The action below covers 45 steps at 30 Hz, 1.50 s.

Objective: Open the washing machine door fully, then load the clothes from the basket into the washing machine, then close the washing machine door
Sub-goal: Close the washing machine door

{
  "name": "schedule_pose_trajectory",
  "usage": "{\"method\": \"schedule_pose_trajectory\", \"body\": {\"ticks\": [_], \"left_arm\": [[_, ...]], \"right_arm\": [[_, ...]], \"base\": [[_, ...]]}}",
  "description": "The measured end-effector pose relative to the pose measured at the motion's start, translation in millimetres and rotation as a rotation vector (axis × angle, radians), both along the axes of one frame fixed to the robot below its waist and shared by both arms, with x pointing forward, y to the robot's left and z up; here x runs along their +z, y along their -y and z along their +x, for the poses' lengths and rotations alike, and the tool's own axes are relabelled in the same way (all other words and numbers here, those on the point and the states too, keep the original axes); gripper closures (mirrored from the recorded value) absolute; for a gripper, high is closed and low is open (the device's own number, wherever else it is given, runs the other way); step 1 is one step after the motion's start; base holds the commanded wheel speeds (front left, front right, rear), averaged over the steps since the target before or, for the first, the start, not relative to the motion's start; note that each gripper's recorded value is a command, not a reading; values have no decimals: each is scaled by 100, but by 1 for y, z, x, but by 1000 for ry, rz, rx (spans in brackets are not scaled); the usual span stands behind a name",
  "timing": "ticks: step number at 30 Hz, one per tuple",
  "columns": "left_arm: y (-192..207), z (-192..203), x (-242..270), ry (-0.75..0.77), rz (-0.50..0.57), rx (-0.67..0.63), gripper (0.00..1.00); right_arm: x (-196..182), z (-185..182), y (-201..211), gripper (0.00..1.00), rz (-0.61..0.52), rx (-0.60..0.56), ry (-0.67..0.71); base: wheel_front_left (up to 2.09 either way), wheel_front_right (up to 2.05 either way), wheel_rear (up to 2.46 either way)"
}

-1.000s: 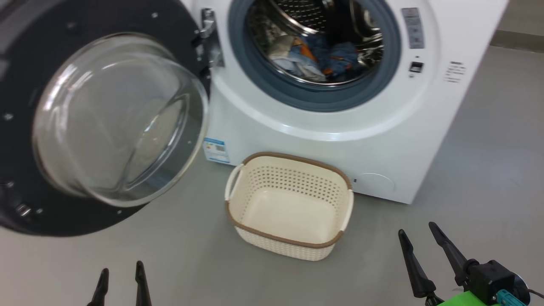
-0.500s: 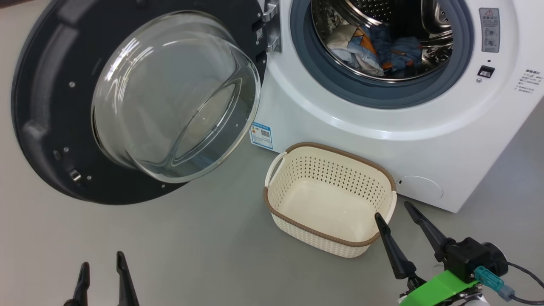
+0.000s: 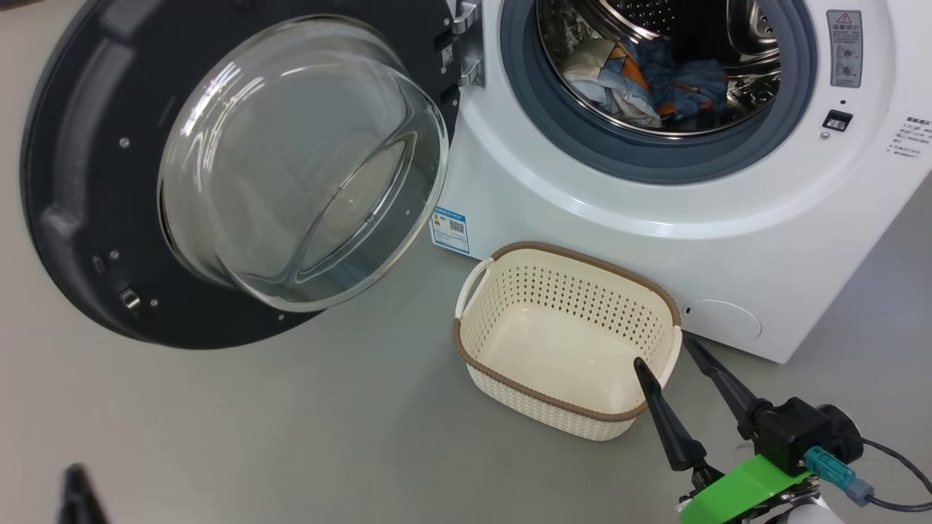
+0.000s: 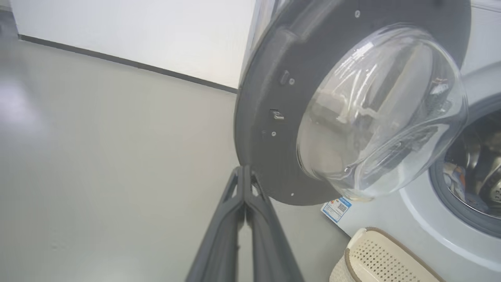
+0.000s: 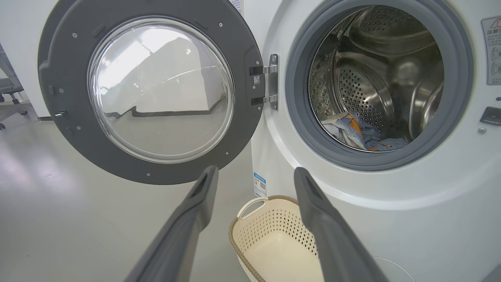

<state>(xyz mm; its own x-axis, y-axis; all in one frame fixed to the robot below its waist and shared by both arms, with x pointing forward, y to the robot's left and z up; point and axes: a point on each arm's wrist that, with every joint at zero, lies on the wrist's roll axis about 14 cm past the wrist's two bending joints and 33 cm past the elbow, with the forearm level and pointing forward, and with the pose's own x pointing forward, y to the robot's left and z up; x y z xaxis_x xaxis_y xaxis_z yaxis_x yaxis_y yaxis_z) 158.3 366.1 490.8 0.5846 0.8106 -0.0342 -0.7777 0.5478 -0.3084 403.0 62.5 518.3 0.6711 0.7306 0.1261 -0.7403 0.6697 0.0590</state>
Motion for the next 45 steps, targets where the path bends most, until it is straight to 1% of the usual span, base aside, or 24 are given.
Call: {"method": "schedule_pose_trajectory", "body": {"ticks": [4,5,7,8,12,15,17,18,20,23,28,31,32,34,39,42,45], "left_arm": [[-31,-32,-5,69,-62,117,100],[-41,-41,-5,104,-82,156,100],[-59,-56,-2,153,-87,220,100],[-70,-63,0,205,-100,256,100],[-106,-79,9,296,-103,341,100],[-137,-90,18,297,-94,386,100],[-161,-97,36,301,-55,408,100],[-172,-99,45,327,-55,422,100],[-188,-95,58,346,-56,426,100],[-204,-82,68,397,-114,428,100],[-221,-54,87,512,-240,397,100],[-225,-37,95,585,-326,372,100],[-226,-27,96,619,-378,352,100],[-226,-18,99,659,-422,335,100],[-224,14,108,686,-477,254,100],[-219,33,104,684,-529,207,100],[-216,45,101,674,-550,180,100]], "right_arm": [[1,0,2,0,7,-13,-3],[2,0,3,0,9,-16,-3],[3,0,4,0,15,-23,-3],[3,0,4,0,16,-26,-4],[3,-1,7,0,21,-39,-8],[1,-1,10,0,21,-49,-18],[2,-1,11,0,26,-54,-19],[2,-1,11,0,28,-56,-19],[3,-1,12,0,31,-60,-19],[3,-1,14,0,31,-66,-18],[4,-4,20,0,33,-86,-20],[-1,-9,26,0,27,-103,-36],[-2,-10,33,0,28,-124,-40],[-1,-11,37,0,31,-136,-40],[0,-11,50,0,32,-173,-37],[0,-11,60,0,29,-198,-34],[-3,-12,71,0,16,-224,-37]], "base": [[0,0,0],[0,0,0],[0,0,0],[0,0,0],[0,0,0],[0,0,0],[0,0,0],[0,0,0],[0,0,0],[0,0,0],[0,0,0],[0,0,0],[0,0,0],[0,0,0],[0,0,0],[0,0,0],[0,0,0]]}}
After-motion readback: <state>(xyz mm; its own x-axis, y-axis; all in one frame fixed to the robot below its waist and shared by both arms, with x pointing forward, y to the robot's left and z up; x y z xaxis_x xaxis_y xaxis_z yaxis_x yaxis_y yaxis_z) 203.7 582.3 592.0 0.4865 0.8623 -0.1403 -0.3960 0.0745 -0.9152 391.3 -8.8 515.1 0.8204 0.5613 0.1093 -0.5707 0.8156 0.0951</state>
